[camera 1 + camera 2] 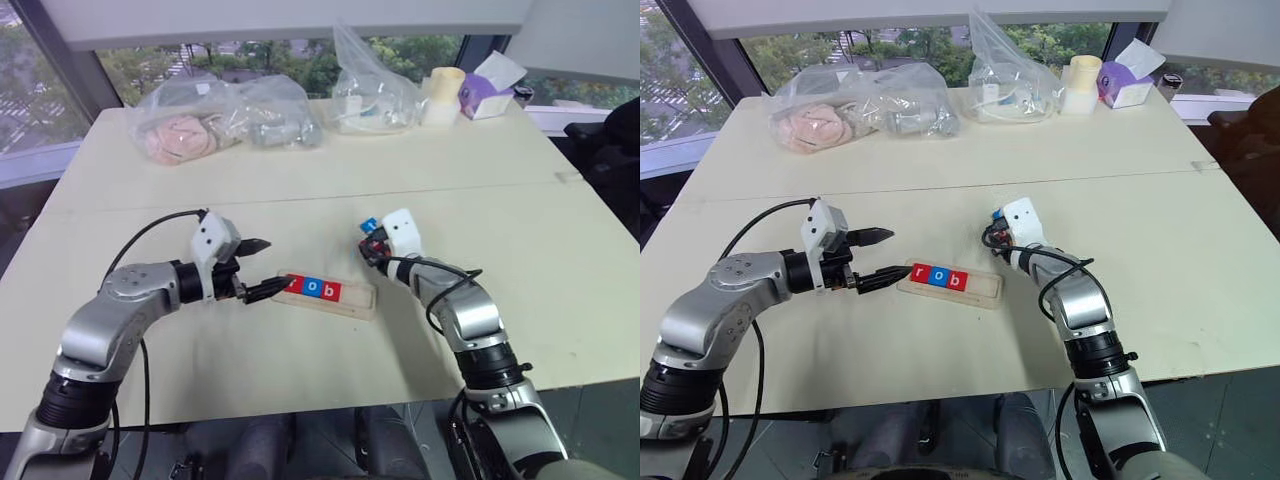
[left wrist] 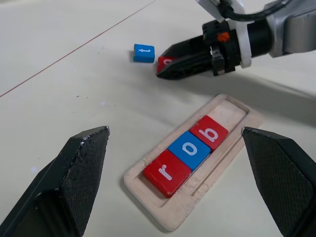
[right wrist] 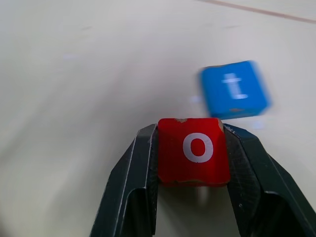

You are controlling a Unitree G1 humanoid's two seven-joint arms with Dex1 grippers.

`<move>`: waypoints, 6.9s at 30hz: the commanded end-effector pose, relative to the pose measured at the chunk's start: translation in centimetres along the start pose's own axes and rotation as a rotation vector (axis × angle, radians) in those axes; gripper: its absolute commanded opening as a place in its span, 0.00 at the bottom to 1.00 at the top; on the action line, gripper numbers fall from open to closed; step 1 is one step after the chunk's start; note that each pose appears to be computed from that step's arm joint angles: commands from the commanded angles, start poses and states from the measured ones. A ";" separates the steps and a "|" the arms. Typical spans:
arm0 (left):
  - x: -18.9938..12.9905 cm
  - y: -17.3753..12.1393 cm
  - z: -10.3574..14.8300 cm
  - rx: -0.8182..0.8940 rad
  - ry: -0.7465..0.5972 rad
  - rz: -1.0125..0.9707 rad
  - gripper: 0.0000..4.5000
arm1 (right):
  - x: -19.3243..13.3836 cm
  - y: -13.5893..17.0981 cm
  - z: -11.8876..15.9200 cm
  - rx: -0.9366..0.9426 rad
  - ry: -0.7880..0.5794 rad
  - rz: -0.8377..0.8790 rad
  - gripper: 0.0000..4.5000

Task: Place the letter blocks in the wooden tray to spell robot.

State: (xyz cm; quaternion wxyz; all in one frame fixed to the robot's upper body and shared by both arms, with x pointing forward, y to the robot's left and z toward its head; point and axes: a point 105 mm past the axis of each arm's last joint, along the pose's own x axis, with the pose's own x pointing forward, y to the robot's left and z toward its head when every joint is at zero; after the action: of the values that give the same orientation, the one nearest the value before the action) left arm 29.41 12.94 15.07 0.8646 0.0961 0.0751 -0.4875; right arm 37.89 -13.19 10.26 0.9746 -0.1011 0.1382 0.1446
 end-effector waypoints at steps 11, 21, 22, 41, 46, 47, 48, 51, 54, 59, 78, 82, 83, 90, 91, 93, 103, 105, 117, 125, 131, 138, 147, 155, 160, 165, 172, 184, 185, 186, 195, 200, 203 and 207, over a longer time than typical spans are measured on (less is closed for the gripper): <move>3.1 -3.2 1.4 0.074 -0.050 -0.184 1.00 | -9.2 -3.1 -2.7 0.224 0.106 -0.390 0.28; 3.7 -2.7 0.9 0.072 -0.036 -0.204 1.00 | -9.0 -1.5 -3.8 0.294 0.157 -0.378 0.58; 3.7 -2.7 0.9 0.073 -0.036 -0.204 1.00 | -9.0 -1.6 -3.9 0.291 0.164 -0.380 0.70; -1.1 -4.2 1.0 0.048 0.092 -0.316 1.00 | -10.5 -9.3 -0.1 -0.157 0.032 0.282 0.99; -2.2 -3.9 0.7 0.043 0.132 -0.274 1.00 | -11.6 -8.1 -2.2 -0.365 0.105 0.597 0.99; -2.3 -3.8 0.7 0.043 0.136 -0.270 1.00 | -11.5 -8.1 -2.5 -0.409 0.124 0.615 0.99; -2.4 -3.9 0.7 0.043 0.136 -0.267 1.00 | -11.3 -8.1 -2.6 -0.441 0.126 0.633 0.99; -2.7 -4.1 1.0 0.039 0.131 -0.258 1.00 | -10.4 -7.9 -2.5 -0.472 0.111 0.663 0.99; -2.8 -4.3 0.9 0.031 0.135 -0.246 1.00 | -9.6 -8.5 -3.1 -0.502 0.126 0.667 0.99; -3.0 -4.5 0.5 0.023 0.149 -0.224 1.00 | -8.4 -8.8 -3.7 -0.501 0.136 0.682 0.99; -3.4 -3.6 -0.4 0.043 0.189 -0.193 1.00 | -7.4 -1.6 0.3 -0.455 0.110 0.730 0.25; -3.4 -3.8 -0.6 0.043 0.194 -0.197 1.00 | -7.2 1.8 1.3 -0.459 0.097 0.754 0.25; -3.3 -3.9 -0.7 0.041 0.193 -0.196 1.00 | -7.2 2.5 1.3 -0.464 0.102 0.757 0.25; -2.9 -4.2 -1.4 0.033 0.195 -0.190 1.00 | -6.9 4.7 1.0 -0.472 0.125 0.748 0.25; -2.8 -4.3 -1.4 0.032 0.196 -0.192 1.00 | -6.8 4.8 0.9 -0.484 0.131 0.749 0.25; -2.6 -4.4 -1.4 0.031 0.192 -0.194 1.00 | -6.7 4.9 0.8 -0.504 0.136 0.754 0.25; -2.2 -4.5 -1.5 0.020 0.178 -0.190 1.00 | -6.8 5.5 0.4 -0.515 0.144 0.776 0.25; -2.2 -4.5 -1.5 0.019 0.177 -0.188 1.00 | -6.9 5.6 0.4 -0.514 0.146 0.781 0.25; -2.2 -4.1 -1.7 0.018 0.179 -0.176 1.00 | -6.5 5.5 1.0 -0.506 0.106 0.745 0.99; -2.1 -3.8 -1.9 0.019 0.175 -0.172 1.00 | -7.8 5.5 0.6 -0.454 0.116 0.752 0.99; -2.0 -3.8 -1.9 0.021 0.174 -0.172 1.00 | -9.0 7.2 -0.4 -0.412 0.130 0.804 0.99; -1.9 -4.0 -2.1 0.017 0.179 -0.175 1.00 | -9.0 8.5 -0.2 -0.370 0.114 0.805 0.99; -1.8 -3.9 -2.5 0.025 0.187 -0.175 1.00 | -8.2 7.2 0.3 -0.384 0.103 0.708 0.99; -1.9 -3.7 -2.0 0.014 0.159 -0.165 1.00 | -10.1 5.9 -0.4 -0.341 0.149 0.667 0.99; -1.8 -2.6 0.0 -0.031 0.057 -0.118 1.00 | -7.7 3.3 2.4 -0.201 0.020 0.488 0.99; -2.3 -0.6 1.1 -0.036 0.026 -0.053 1.00 | -3.9 -0.3 4.2 -0.138 -0.017 0.296 0.99; -2.2 1.3 3.5 -0.027 -0.082 0.052 1.00 | 2.2 -1.7 2.9 -0.130 0.040 0.180 0.99; -2.7 0.9 3.6 -0.017 -0.068 0.079 1.00 | 4.3 -1.0 2.1 -0.121 0.045 0.154 0.27; -2.4 0.8 3.6 -0.017 -0.070 0.076 1.00 | 4.2 -0.9 2.3 -0.118 0.039 0.151 0.27; -2.2 0.6 3.7 -0.016 -0.072 0.071 1.00 | 4.0 -0.9 2.6 -0.113 0.025 0.142 0.27; 0.3 -1.9 3.3 0.024 -0.071 -0.060 1.00 | -2.5 -5.1 3.2 0.208 -0.020 -0.272 0.27; 1.3 -2.5 3.1 0.023 -0.070 -0.122 1.00 | -7.1 -2.9 1.0 0.262 0.069 -0.318 0.27; 1.8 -2.5 2.9 0.026 -0.070 -0.151 1.00 | -8.5 -1.2 0.2 0.309 0.114 -0.292 0.27; 2.2 -2.4 3.2 0.027 -0.086 -0.177 1.00 | -9.3 -0.4 -0.8 0.328 0.170 -0.282 0.27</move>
State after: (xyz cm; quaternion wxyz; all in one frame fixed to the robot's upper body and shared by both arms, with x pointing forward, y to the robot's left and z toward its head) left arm 28.59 9.51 16.63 0.8263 0.0664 0.0601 -0.5560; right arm 29.76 -16.18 11.89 0.9720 0.0274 0.2321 -0.0262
